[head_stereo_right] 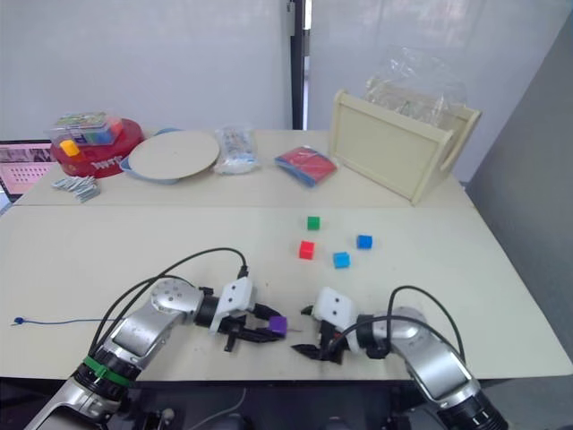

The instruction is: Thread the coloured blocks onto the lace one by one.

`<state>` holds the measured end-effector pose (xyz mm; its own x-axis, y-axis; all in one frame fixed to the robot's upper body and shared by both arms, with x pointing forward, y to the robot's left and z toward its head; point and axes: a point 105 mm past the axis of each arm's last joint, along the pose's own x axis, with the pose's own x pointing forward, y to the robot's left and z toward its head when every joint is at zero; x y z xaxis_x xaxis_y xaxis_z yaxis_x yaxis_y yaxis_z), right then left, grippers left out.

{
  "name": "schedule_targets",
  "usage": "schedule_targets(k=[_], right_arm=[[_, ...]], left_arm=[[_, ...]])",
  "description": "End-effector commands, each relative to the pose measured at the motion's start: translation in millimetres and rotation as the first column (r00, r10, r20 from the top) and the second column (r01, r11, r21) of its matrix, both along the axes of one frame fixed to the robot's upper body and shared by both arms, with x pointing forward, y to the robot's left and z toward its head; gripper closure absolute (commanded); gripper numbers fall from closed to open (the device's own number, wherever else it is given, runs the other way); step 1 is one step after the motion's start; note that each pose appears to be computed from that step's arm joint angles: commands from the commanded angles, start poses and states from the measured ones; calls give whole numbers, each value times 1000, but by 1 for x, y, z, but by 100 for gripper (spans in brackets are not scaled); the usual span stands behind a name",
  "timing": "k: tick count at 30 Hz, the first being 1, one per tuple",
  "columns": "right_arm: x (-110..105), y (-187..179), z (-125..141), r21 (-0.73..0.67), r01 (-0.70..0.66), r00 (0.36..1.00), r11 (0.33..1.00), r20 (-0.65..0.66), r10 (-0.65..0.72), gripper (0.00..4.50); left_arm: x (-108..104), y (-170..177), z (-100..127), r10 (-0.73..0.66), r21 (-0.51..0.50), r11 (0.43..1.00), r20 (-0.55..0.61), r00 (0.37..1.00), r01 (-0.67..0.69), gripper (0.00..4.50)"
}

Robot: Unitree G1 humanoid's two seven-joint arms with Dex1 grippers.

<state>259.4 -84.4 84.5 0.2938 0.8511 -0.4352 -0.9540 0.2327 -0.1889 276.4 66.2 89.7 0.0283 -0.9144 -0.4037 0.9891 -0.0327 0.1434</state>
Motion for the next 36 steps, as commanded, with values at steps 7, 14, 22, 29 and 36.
schedule_targets(k=[7, 14, 22, 29, 36], right_arm=[[3, -2, 3, -22, -42, 998, 999, 38, 43, 424], [10, -2, 7, -42, -89, 994, 995, 58, 91, 450], [10, 4, 21, -13, -134, 988, 991, 74, 134, 450], [8, -4, 18, -8, -106, 992, 994, 62, 106, 450], [8, -6, 17, -15, -123, 991, 992, 49, 124, 450]], left_arm=[[-3, 1, -2, -37, 24, 999, -4, 999, 37, 330], [-5, 10, -3, -38, 38, 999, -16, 999, 39, 330], [1, 92, 6, 166, 127, 978, -8, 986, -164, 330], [-15, 204, 15, 381, 266, 888, 29, 924, -375, 330], [-26, 261, 29, 448, 341, 823, 102, 888, -454, 330]])
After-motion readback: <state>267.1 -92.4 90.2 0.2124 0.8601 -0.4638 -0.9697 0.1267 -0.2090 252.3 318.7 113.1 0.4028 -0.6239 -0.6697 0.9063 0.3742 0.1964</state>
